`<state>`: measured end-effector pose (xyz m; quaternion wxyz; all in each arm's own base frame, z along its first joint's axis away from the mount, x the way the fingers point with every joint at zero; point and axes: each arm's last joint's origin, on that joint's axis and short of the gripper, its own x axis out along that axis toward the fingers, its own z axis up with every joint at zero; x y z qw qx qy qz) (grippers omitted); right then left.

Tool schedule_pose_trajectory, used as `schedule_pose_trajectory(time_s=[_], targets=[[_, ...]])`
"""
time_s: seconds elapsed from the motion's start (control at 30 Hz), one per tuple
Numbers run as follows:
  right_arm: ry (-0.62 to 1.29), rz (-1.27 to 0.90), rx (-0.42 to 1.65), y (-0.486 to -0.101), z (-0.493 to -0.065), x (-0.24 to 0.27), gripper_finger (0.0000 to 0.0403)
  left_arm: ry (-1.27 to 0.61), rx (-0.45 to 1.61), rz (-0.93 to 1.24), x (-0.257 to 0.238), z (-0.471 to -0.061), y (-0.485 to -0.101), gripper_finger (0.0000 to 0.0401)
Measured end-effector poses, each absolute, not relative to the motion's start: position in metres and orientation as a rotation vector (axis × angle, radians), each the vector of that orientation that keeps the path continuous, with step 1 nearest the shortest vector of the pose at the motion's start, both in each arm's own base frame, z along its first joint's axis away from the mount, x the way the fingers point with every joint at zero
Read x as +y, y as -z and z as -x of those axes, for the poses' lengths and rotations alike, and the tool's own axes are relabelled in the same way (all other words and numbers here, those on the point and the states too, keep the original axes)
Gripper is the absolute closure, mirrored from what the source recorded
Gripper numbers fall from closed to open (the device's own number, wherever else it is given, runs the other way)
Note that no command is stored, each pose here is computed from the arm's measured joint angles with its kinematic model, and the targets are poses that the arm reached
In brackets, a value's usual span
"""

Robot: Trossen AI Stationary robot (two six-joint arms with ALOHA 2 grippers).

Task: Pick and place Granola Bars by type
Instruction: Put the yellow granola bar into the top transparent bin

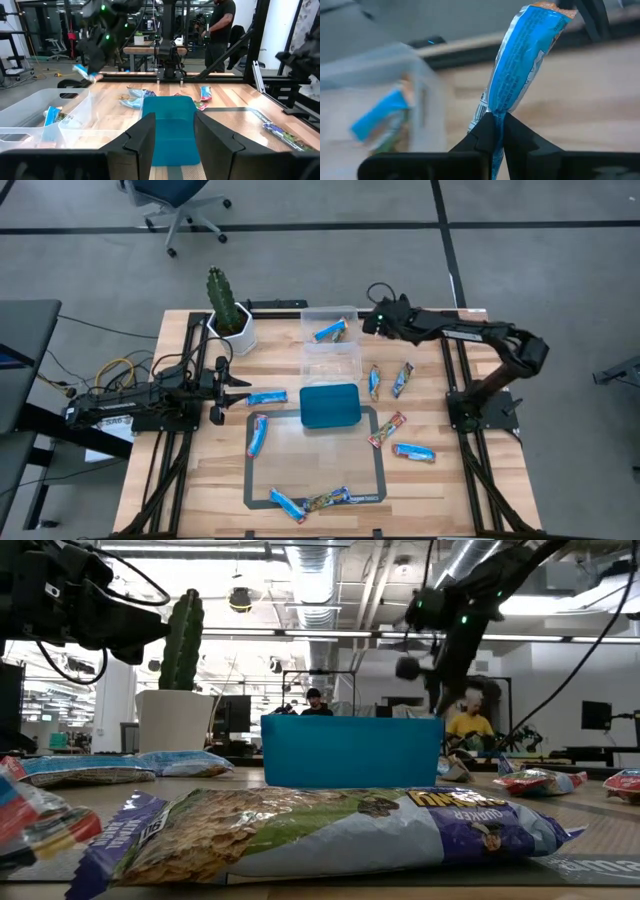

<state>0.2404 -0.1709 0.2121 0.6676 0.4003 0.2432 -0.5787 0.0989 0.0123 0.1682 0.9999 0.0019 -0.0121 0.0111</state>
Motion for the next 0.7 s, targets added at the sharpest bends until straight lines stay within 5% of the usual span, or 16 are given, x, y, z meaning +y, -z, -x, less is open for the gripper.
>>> schedule_pose_trajectory(time_s=[0.27, 0.5, 0.7], targets=[[1.013, -0.577, 0.429, -0.253, -0.256, -0.158, 0.0383, -0.022, -0.024, -0.001, 0.012, -0.099, -0.168, 0.0276], [0.597, -0.306, 0.562, -0.248, -0.289, -0.147, 0.0388, -0.022, -0.024, 0.002, 0.012, -0.099, -0.168, 0.0276], [0.538, -0.180, 0.664, -0.248, -0.316, -0.161, 0.0386, -0.022, -0.024, 0.006, 0.012, -0.099, -0.168, 0.0276]])
